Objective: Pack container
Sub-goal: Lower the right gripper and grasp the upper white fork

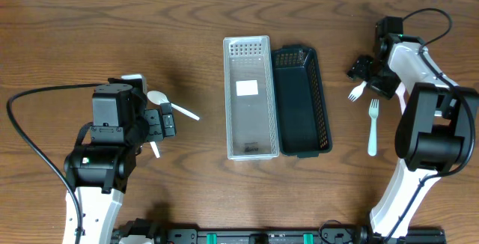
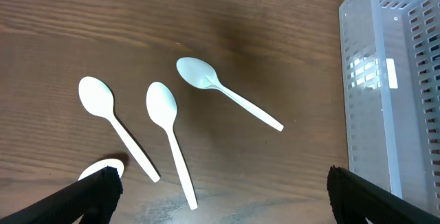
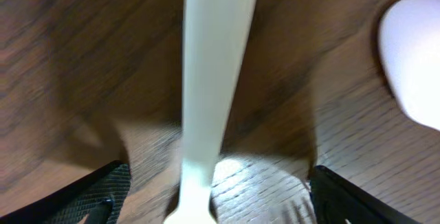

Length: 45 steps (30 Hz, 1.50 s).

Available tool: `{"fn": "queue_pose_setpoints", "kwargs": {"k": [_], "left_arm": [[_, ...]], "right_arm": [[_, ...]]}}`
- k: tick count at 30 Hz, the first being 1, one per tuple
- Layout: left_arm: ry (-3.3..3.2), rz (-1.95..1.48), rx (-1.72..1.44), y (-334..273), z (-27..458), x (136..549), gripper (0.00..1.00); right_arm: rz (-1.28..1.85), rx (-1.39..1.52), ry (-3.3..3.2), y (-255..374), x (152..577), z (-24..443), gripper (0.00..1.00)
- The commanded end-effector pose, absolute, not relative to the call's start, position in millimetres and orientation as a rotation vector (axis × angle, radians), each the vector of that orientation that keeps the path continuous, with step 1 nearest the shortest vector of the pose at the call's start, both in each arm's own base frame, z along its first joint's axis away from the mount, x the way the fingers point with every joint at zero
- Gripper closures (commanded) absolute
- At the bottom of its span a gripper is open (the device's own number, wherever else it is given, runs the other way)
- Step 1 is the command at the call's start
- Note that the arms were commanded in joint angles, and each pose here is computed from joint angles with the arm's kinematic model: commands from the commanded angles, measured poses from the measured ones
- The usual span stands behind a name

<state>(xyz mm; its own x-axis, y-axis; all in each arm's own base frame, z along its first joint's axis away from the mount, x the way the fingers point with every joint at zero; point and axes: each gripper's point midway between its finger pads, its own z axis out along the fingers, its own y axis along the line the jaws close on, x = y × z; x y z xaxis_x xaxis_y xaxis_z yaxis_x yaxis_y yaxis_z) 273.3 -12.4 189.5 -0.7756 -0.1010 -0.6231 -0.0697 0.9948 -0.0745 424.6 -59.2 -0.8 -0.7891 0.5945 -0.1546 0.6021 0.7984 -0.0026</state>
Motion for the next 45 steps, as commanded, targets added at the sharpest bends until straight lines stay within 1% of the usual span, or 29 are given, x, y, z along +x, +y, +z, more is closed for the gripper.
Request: {"fn": "queue_pose_setpoints", "kwargs": {"k": [1, 4, 6, 9, 15, 16, 18, 22, 25, 27, 33, 38, 45], "left_arm": [[2.452, -0.070, -0.108, -13, 195, 275, 0.02], [2.453, -0.070, -0.108, -13, 195, 275, 0.02], [2.456, -0.070, -0.108, -13, 195, 275, 0.02], [2.456, -0.069, -0.107, -13, 195, 275, 0.02], [2.456, -0.069, -0.107, -13, 195, 275, 0.02], [2.456, -0.069, -0.107, -13, 195, 275, 0.02], [2.456, -0.070, -0.108, -13, 195, 275, 0.02], [2.456, -0.069, -0.107, -13, 195, 275, 0.02], [2.456, -0.069, -0.107, -13, 195, 275, 0.02], [2.456, -0.069, -0.107, -13, 195, 275, 0.02], [2.456, -0.069, -0.107, -13, 195, 275, 0.02], [2.456, -0.069, -0.107, -13, 195, 275, 0.02], [2.456, -0.069, -0.107, -13, 195, 275, 0.02]], "right_arm": [[-0.053, 0.912, 2.866, -51, 425, -3, 0.06], [-0.040, 0.905, 2.876, -48, 424, -4, 0.04], [-0.026, 0.906, 2.882, -46, 423, -4, 0.05], [-0.010, 0.907, 2.888, -44, 422, -4, 0.21], [-0.001, 0.907, 2.889, -43, 422, -4, 0.49], [-0.001, 0.907, 2.888, -43, 422, -4, 0.55], [-0.001, 0.907, 2.886, -43, 423, -4, 0.60], [0.001, 0.904, 2.879, -44, 425, -4, 0.66], [0.004, 0.901, 2.869, -44, 427, -3, 0.68], [0.007, 0.898, 2.858, -44, 430, -3, 0.71], [0.010, 0.892, 2.834, -46, 436, -2, 0.83], [0.009, 0.893, 2.833, -46, 436, -2, 0.86], [0.010, 0.892, 2.831, -46, 437, -2, 0.99]]}}
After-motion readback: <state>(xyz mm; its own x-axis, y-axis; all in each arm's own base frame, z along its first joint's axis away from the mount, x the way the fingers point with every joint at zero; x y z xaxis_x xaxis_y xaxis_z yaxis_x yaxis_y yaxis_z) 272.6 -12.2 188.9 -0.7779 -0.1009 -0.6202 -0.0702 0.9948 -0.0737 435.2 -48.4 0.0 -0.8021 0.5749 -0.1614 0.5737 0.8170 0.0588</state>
